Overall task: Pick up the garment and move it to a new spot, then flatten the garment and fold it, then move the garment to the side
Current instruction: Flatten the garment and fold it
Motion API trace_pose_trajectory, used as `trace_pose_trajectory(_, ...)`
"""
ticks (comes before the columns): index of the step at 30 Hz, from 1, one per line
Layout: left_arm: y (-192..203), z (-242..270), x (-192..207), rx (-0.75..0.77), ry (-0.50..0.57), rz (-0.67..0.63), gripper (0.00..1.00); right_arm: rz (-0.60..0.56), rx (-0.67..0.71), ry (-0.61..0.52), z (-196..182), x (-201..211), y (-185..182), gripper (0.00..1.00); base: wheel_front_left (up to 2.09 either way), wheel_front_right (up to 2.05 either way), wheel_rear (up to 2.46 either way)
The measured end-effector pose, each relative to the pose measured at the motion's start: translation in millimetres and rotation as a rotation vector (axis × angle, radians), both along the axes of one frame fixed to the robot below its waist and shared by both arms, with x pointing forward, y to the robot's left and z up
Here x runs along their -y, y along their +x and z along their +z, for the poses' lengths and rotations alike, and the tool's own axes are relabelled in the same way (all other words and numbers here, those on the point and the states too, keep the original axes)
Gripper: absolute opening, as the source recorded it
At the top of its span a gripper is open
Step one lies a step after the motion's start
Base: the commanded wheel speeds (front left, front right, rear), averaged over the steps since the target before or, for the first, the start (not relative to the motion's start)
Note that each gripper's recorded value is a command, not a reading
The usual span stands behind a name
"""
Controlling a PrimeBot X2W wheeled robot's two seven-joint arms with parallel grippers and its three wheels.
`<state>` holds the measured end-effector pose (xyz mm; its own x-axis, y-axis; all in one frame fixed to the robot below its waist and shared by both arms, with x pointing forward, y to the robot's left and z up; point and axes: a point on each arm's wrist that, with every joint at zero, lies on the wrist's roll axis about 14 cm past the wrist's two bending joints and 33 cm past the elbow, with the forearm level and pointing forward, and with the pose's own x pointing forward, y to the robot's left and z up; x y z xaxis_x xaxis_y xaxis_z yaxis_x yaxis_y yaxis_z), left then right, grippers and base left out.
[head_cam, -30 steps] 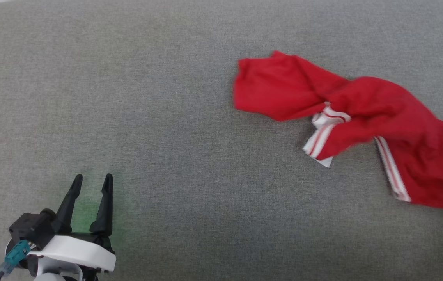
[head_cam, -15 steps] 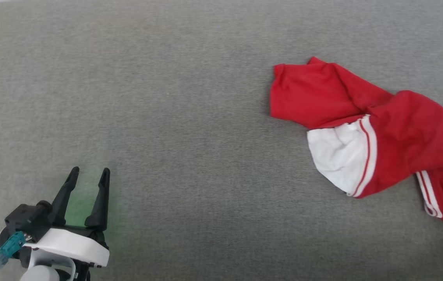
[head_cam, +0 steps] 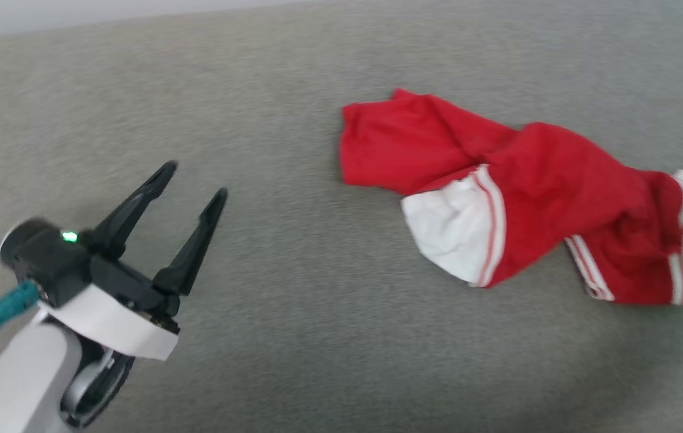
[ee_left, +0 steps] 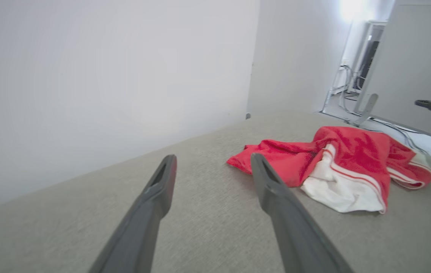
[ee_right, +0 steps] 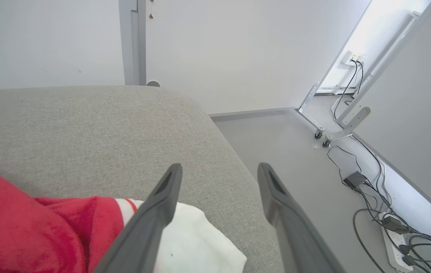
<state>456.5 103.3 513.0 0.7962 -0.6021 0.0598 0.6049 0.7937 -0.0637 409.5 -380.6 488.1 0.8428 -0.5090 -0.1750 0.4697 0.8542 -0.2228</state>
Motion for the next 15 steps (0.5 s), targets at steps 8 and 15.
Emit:
trace_pose_trajectory(8, -27, -42, 94, -0.405, 0.2, -0.452, 1.0, 0.067, 0.096, -0.008, 16, -17, -17, 1.0, 0.0, 0.0, 0.0)
trace_pose_trajectory(15, -20, -77, 129, -0.693, 0.313, -0.59, 1.0, 0.073, 0.108, 0.041, 4, -21, -32, 1.0, 0.0, 0.0, 0.0)
